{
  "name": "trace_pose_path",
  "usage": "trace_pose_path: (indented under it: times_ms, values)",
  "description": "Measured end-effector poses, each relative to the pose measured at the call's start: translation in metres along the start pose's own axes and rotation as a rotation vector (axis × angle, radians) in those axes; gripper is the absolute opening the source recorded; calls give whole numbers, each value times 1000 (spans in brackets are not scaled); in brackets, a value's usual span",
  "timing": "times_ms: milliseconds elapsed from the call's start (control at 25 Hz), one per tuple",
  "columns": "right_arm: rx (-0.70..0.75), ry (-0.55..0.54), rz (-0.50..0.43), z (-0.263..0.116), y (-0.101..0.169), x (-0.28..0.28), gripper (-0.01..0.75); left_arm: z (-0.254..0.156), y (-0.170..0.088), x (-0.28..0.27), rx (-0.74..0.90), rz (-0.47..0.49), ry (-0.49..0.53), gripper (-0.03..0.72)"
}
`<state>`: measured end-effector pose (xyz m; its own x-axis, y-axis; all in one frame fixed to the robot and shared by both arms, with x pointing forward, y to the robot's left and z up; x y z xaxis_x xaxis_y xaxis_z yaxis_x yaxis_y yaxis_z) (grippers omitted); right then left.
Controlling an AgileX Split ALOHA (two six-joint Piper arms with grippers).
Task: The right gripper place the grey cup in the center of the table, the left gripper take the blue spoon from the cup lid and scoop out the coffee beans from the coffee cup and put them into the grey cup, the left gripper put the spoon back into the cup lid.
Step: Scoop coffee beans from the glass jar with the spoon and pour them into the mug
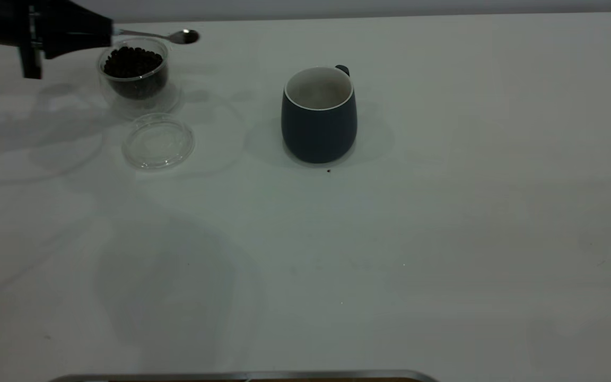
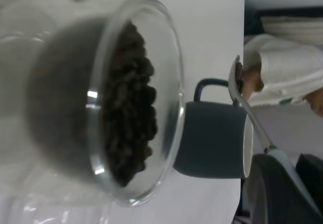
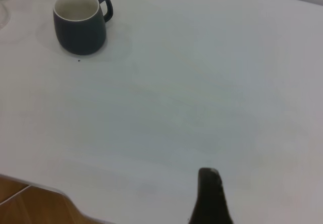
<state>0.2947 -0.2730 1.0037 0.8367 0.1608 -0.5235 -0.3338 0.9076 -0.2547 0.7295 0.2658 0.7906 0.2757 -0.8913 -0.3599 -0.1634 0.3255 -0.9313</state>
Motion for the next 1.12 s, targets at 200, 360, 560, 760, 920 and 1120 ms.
trace_pose_path:
  times_ms: [200, 360, 560, 760, 920, 1120]
  values:
    - [0, 0, 0, 0, 0, 0, 590, -12, -9, 26, 24, 2, 56, 121]
    - [0, 0, 0, 0, 0, 0, 590, -22, -16, 44, 40, 4, 96, 121]
    - [0, 0, 0, 0, 0, 0, 590, -32, -26, 64, 58, -10, 131, 121]
    - [0, 0, 0, 0, 0, 0, 590, -43, -32, 80, 87, -10, 168, 121]
    - [0, 0, 0, 0, 0, 0, 590, -53, -36, 94, 104, -10, 200, 121]
    - [0, 0, 0, 0, 0, 0, 590, -65, -42, 109, 150, -12, 239, 121]
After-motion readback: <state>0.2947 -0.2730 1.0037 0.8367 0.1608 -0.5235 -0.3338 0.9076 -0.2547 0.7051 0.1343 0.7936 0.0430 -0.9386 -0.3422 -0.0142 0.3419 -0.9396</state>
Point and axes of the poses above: a point on each arm's last joint axis where the gripper is mounted, x pointing out along that axis toward the gripper, y along the wrist's bending axis when the last joint is at zero, z = x × y, the point moved 8 cm from there along x, pointing out along that axis toward the gripper, and after that the axes turned 13 degrees about -x, right-handed, at the moved point
